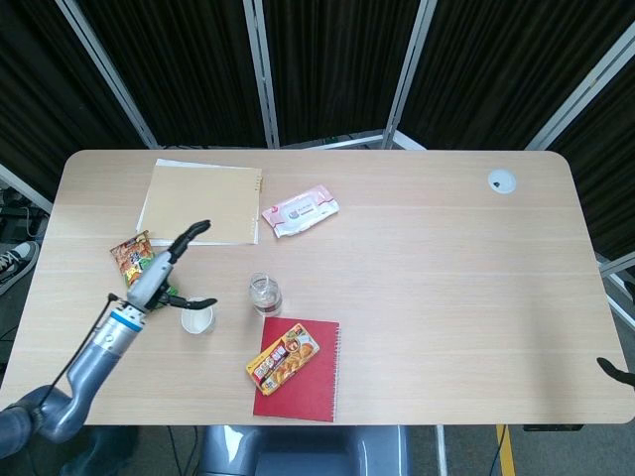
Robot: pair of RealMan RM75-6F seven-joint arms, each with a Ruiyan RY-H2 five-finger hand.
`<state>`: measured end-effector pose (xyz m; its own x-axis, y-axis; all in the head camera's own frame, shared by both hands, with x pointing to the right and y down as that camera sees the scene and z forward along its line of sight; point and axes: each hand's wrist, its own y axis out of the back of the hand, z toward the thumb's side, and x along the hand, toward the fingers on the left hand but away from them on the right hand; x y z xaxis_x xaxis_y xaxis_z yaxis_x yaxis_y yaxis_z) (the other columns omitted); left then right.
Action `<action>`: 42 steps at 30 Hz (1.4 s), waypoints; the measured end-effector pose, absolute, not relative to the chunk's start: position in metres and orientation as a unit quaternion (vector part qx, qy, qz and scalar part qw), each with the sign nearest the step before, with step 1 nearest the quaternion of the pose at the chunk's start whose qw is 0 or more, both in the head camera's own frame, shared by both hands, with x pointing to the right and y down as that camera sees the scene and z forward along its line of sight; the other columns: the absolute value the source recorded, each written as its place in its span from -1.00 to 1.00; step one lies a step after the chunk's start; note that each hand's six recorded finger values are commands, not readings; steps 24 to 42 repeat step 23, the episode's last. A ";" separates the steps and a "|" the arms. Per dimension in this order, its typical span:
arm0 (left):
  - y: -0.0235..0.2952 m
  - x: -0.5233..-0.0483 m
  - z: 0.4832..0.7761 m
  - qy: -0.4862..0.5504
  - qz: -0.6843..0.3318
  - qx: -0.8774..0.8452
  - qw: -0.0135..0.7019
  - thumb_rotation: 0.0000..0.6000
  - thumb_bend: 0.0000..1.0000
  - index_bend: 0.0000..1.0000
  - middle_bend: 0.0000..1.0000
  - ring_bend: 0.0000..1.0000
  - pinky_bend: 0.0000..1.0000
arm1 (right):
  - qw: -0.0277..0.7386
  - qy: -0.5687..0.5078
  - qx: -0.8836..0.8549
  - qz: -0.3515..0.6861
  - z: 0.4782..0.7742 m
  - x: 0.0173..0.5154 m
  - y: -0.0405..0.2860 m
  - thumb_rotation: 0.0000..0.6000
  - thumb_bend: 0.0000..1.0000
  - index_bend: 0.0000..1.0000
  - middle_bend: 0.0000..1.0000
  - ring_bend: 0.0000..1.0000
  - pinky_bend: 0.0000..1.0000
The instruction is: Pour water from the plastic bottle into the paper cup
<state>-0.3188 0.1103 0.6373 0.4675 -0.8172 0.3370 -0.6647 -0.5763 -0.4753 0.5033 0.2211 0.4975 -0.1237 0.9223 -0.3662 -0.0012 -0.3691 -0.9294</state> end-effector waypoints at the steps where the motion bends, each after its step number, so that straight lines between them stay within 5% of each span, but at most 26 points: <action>1: 0.110 -0.327 0.630 0.442 -0.280 -0.837 0.160 0.89 -1.00 -1.00 -1.00 -1.00 -1.00 | 0.372 -0.423 -0.549 0.617 0.496 0.503 0.221 1.00 -1.00 -1.00 -1.00 -1.00 -1.00; 11: 0.142 -0.390 0.572 0.437 -0.415 -0.722 0.341 1.00 -1.00 -1.00 -1.00 -1.00 -1.00 | 0.375 -0.435 -0.564 0.594 0.485 0.500 0.220 1.00 -1.00 -1.00 -1.00 -1.00 -1.00; 21: 0.204 -0.428 0.519 0.410 -0.535 -0.629 0.386 1.00 -1.00 -1.00 -1.00 -1.00 -1.00 | 0.389 -0.449 -0.568 0.570 0.473 0.498 0.219 1.00 -1.00 -1.00 -1.00 -1.00 -1.00; 42: 0.206 -0.430 0.516 0.403 -0.543 -0.624 0.390 1.00 -1.00 -1.00 -1.00 -1.00 -1.00 | 0.391 -0.449 -0.566 0.569 0.472 0.499 0.221 1.00 -1.00 -1.00 -1.00 -1.00 -1.00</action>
